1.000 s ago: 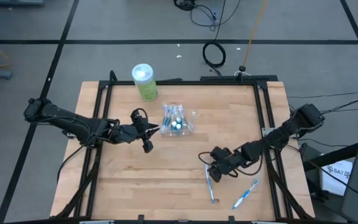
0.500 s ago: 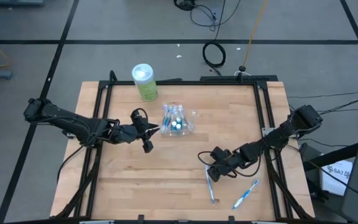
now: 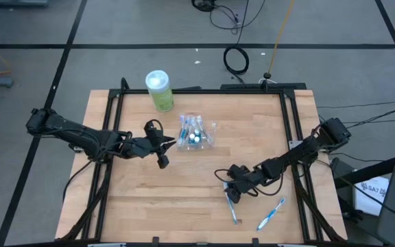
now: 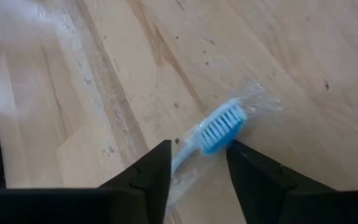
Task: Pick & Place toothbrushing station
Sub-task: Put the left blue toothbrush into the transparent organizer
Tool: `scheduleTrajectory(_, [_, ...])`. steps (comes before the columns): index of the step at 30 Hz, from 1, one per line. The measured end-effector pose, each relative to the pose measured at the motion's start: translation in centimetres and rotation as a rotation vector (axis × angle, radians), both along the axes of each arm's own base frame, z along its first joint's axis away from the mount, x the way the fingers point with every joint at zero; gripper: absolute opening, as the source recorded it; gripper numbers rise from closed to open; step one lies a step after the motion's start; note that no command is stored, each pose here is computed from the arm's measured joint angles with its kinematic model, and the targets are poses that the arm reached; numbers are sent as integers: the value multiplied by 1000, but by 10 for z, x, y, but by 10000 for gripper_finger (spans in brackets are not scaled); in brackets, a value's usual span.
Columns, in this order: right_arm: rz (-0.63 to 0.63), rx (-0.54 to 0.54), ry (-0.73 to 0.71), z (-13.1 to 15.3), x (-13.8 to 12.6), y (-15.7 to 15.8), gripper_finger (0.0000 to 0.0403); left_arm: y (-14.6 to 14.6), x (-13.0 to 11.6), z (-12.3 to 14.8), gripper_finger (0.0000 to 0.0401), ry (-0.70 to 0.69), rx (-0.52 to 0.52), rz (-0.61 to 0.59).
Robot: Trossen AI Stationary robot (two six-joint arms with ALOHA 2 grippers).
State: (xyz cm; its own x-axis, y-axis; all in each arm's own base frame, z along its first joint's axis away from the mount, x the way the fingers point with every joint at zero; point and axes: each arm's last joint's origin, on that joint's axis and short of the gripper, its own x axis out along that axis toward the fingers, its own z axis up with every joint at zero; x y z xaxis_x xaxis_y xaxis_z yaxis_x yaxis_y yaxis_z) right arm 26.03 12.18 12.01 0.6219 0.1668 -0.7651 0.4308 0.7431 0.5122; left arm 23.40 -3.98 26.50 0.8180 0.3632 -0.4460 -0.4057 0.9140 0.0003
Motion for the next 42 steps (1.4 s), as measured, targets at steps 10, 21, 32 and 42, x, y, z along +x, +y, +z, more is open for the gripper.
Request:
scheduleTrajectory(10, [-5, 19, 2, -1, 4, -8, 57, 0, 0, 0, 69, 0, -1, 0])
scheduleTrajectory(21, [20, -32, -236, 17, 27, -32, 4, 0, 0, 0, 69, 0, -1, -1])
scheduleTrajectory(32, [201, -142, -860, 88, 45, -59, 1, 0, 0, 0, 69, 1, 3, -3])
scheduleTrajectory(42, [161, -453, -1082, 135, 32, -98, 0, -5, 17, 5, 69, -110, 38, -65])
